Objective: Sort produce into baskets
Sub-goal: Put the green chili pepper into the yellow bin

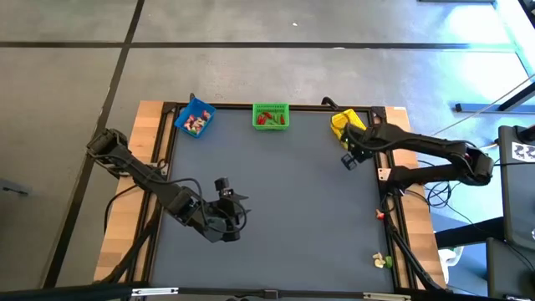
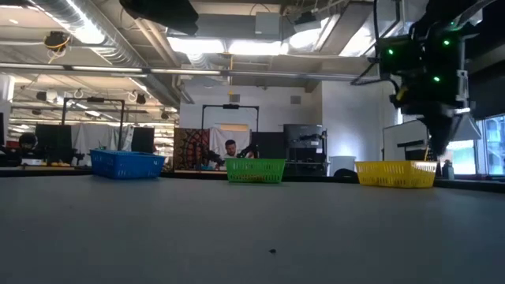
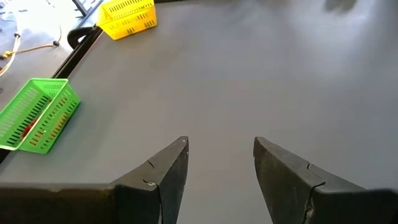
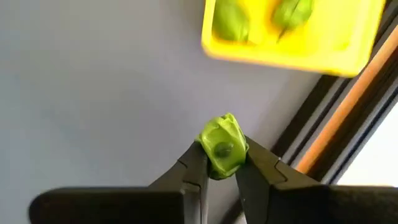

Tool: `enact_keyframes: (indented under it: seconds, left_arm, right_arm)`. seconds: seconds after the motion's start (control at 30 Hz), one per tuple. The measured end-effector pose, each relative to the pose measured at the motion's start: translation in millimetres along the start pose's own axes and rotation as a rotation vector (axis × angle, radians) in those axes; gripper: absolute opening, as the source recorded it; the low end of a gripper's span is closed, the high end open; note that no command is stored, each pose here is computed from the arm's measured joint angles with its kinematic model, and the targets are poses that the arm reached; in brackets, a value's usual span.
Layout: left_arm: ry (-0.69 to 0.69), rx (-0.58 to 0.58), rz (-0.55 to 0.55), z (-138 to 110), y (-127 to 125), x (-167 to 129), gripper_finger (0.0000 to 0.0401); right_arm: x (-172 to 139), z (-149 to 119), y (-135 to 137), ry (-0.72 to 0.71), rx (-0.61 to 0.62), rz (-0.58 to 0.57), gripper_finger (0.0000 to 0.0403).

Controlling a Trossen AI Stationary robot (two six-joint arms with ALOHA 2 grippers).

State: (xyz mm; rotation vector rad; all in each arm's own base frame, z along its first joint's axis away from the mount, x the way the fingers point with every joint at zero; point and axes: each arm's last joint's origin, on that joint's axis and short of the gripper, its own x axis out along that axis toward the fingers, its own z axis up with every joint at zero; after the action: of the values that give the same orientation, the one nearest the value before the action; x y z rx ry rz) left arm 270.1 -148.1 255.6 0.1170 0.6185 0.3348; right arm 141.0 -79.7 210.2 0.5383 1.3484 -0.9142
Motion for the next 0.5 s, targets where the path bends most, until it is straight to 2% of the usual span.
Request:
enact_keyframes:
  seconds: [0.17,0.3,0.5]
  left_arm:
    - [0.002,-0.006,0.008,1,2,2,0.0178]
    - [0.003,-0.01,0.012,1,3,3,0.0178]
    - [0.004,-0.011,0.009,1,3,3,0.0178]
  right_arm:
    - [-9,22,-7,-0.134,0.098,0.053,0.006]
    - [-8,36,-14,-0.231,0.124,0.071,0.006]
    - [3,53,-26,-0.265,0.17,0.044,0.006]
